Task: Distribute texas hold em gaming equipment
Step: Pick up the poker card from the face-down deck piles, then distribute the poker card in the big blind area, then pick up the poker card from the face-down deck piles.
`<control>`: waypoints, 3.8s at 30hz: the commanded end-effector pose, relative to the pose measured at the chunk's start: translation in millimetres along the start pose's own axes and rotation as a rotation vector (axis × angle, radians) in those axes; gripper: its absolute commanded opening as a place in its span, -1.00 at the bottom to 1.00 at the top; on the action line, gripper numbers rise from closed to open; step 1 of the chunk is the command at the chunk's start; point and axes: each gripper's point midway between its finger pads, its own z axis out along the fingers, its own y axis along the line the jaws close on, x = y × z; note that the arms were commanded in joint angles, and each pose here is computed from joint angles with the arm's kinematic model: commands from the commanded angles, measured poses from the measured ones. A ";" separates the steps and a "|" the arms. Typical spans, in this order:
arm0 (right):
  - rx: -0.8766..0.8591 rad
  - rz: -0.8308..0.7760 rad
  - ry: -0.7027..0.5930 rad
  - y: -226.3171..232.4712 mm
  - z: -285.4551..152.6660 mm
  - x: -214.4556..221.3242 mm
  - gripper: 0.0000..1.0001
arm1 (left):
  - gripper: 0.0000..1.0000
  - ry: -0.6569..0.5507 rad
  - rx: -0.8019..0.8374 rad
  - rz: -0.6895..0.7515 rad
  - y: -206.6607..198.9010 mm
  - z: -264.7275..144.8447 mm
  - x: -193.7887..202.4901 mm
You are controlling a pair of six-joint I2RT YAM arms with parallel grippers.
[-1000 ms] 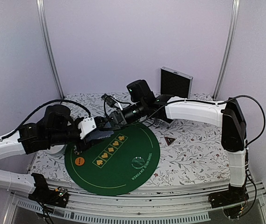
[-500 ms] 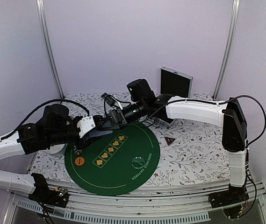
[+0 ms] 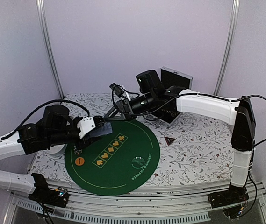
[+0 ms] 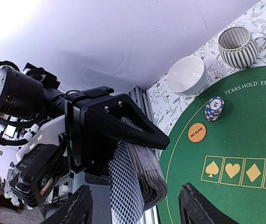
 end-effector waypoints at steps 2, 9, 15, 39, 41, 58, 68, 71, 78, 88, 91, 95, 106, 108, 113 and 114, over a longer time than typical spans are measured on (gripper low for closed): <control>0.056 0.013 0.008 0.4 -14.5 6.8 0.16 | -0.05 -0.021 -0.032 0.000 6.4 -1.7 -2.0; 0.031 0.044 0.035 -2.5 -7.8 14.3 -0.26 | -0.06 -0.019 -0.042 0.002 8.2 -1.4 -2.1; -0.015 0.043 0.061 1.9 4.5 15.4 -0.51 | -0.06 -0.014 -0.049 0.002 9.1 -1.3 -0.9; 0.066 0.011 -0.033 10.0 -51.9 -7.0 -0.96 | -0.06 -0.012 -0.070 -0.004 11.5 -3.6 1.9; 0.097 0.004 -0.055 8.9 -64.1 -11.6 -0.96 | -0.06 -0.004 -0.080 -0.006 13.4 -3.4 2.9; 0.085 0.294 0.072 -70.4 31.4 80.3 -0.96 | -0.04 0.092 -0.295 -0.158 72.1 -14.2 15.7; -0.110 0.391 0.326 -62.8 151.8 146.5 -0.96 | -0.03 0.077 -0.317 -0.163 78.0 -25.2 13.2; -0.122 0.404 0.367 -62.2 165.9 161.2 -0.96 | -0.03 0.076 -0.315 -0.162 77.7 -24.4 13.2; -0.086 0.431 0.384 -75.6 170.5 172.9 -0.87 | -0.03 0.075 -0.303 -0.158 76.0 -20.6 12.8; 0.028 0.359 0.255 -76.3 121.0 125.2 0.09 | -0.05 0.065 -0.283 -0.146 72.6 -20.1 11.0; 0.121 0.305 0.167 -75.5 79.5 94.9 0.29 | -0.05 0.046 -0.253 -0.133 67.9 -19.8 7.2; 0.233 0.238 0.071 -85.3 21.5 70.3 0.99 | -0.05 0.002 -0.186 -0.096 55.2 -20.4 -0.6; 0.038 -0.087 -0.082 -1.8 -6.6 -4.6 0.98 | -0.06 -0.036 -0.059 0.015 21.5 -15.2 -9.1; -0.019 -0.108 -0.076 8.2 4.8 -6.1 0.98 | -0.06 -0.038 -0.049 0.019 19.4 -14.0 -10.8; -0.041 -0.104 -0.056 4.4 29.4 -8.0 0.98 | -0.07 -0.043 -0.035 0.025 16.1 -12.8 -12.3; -0.032 -0.094 -0.056 -0.4 32.9 -8.3 0.98 | -0.07 -0.045 -0.033 0.025 15.4 -12.7 -12.6</control>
